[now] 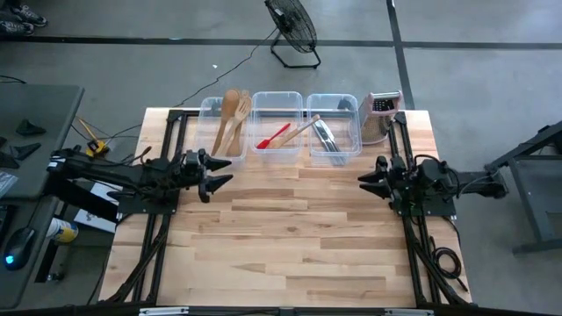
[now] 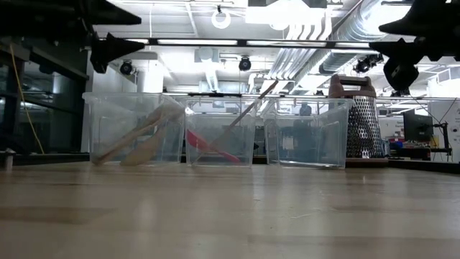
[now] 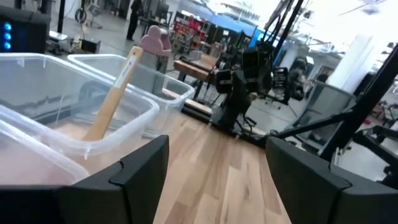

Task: Pick & Place Kitchen Items
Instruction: Return to Home Position

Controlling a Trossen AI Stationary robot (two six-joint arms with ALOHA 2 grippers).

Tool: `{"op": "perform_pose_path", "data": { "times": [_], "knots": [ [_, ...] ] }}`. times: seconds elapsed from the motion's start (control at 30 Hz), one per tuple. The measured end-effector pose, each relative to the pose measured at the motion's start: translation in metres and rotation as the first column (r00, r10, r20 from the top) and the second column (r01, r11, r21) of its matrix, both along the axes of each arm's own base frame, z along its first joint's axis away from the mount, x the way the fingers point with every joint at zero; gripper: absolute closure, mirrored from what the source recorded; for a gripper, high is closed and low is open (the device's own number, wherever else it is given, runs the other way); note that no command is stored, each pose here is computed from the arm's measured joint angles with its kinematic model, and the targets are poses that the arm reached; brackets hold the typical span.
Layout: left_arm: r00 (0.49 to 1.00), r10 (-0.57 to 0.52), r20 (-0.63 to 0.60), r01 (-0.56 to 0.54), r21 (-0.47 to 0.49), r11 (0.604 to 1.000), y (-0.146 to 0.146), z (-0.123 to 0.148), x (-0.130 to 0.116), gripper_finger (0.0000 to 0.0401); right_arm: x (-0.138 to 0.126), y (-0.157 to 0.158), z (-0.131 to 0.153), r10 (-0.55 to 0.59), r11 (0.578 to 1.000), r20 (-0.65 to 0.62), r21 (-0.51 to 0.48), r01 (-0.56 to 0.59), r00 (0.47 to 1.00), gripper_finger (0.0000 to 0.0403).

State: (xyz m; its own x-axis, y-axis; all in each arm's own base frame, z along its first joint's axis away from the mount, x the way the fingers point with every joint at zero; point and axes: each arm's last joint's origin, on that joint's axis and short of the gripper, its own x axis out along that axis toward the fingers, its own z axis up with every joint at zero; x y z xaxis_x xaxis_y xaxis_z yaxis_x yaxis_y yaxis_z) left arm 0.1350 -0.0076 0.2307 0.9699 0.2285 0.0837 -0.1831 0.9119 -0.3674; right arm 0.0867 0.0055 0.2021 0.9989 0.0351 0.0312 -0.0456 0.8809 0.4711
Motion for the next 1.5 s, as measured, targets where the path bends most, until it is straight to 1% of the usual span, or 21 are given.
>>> {"op": "perform_pose_path", "data": {
  "times": [0.13, 0.3, 0.43, 0.5, 0.57, 0.67, 0.8, 1.03, 1.2, 1.3, 1.5],
  "knots": [
    [0.998, 0.000, 0.061, 0.000, -0.007, 1.000, 0.000, -0.012, -0.002, 0.0136, 0.002, 0.000, 0.002, 0.043, 0.999, 0.043, -0.009, -0.043, 0.998, 0.0272],
    [0.996, 0.017, 0.089, -0.017, -0.006, 1.000, 0.001, -0.032, -0.006, 0.0136, 0.008, -0.001, -0.009, 0.034, 0.999, 0.134, -0.047, -0.027, 0.990, 0.0272],
    [0.995, 0.042, 0.095, -0.043, 0.006, 0.999, 0.002, -0.039, -0.008, 0.0136, 0.011, -0.001, -0.024, 0.032, 0.998, 0.089, -0.050, -0.027, 0.995, 0.0272],
    [0.994, 0.051, 0.093, -0.052, 0.007, 0.999, 0.002, -0.041, -0.008, 0.0136, 0.011, -0.001, -0.025, 0.026, 0.998, 0.084, -0.056, -0.021, 0.996, 0.0272],
    [0.995, 0.064, 0.079, -0.065, 0.011, 0.998, 0.003, -0.045, -0.009, 0.0136, 0.011, -0.001, -0.029, 0.013, 0.998, 0.045, -0.059, -0.010, 0.999, 0.0272],
    [0.996, 0.066, 0.061, -0.068, 0.024, 0.997, 0.003, -0.046, -0.009, 0.0136, 0.011, -0.001, -0.029, 0.021, 0.997, 0.042, -0.073, -0.018, 0.999, 0.0272],
    [0.997, 0.063, 0.052, -0.066, 0.056, 0.996, 0.003, -0.047, -0.009, 0.0136, 0.011, -0.001, -0.032, 0.013, 0.997, 0.013, -0.080, -0.011, 1.000, 0.0272],
    [0.999, 0.000, 0.036, -0.006, 0.143, 0.990, 0.001, -0.047, -0.008, 0.0136, 0.011, -0.004, -0.033, -0.072, 0.995, 0.007, -0.069, 0.073, 0.997, 0.0272],
    [0.998, -0.063, 0.013, 0.058, 0.214, 0.975, -0.001, -0.048, -0.008, 0.0136, 0.011, -0.003, -0.033, -0.063, 0.996, 0.005, -0.069, 0.063, 0.998, 0.0272],
    [0.997, -0.076, -0.023, 0.079, 0.230, 0.970, -0.002, -0.051, -0.008, 0.0136, 0.011, -0.003, -0.033, -0.063, 0.996, 0.005, -0.069, 0.063, 0.998, 0.0272],
    [0.996, -0.068, 0.054, 0.050, 0.283, 0.958, -0.001, -0.042, -0.017, 0.0136, 0.011, -0.003, -0.033, -0.062, 0.996, 0.003, -0.068, 0.062, 0.998, 0.0272]
  ]
}}
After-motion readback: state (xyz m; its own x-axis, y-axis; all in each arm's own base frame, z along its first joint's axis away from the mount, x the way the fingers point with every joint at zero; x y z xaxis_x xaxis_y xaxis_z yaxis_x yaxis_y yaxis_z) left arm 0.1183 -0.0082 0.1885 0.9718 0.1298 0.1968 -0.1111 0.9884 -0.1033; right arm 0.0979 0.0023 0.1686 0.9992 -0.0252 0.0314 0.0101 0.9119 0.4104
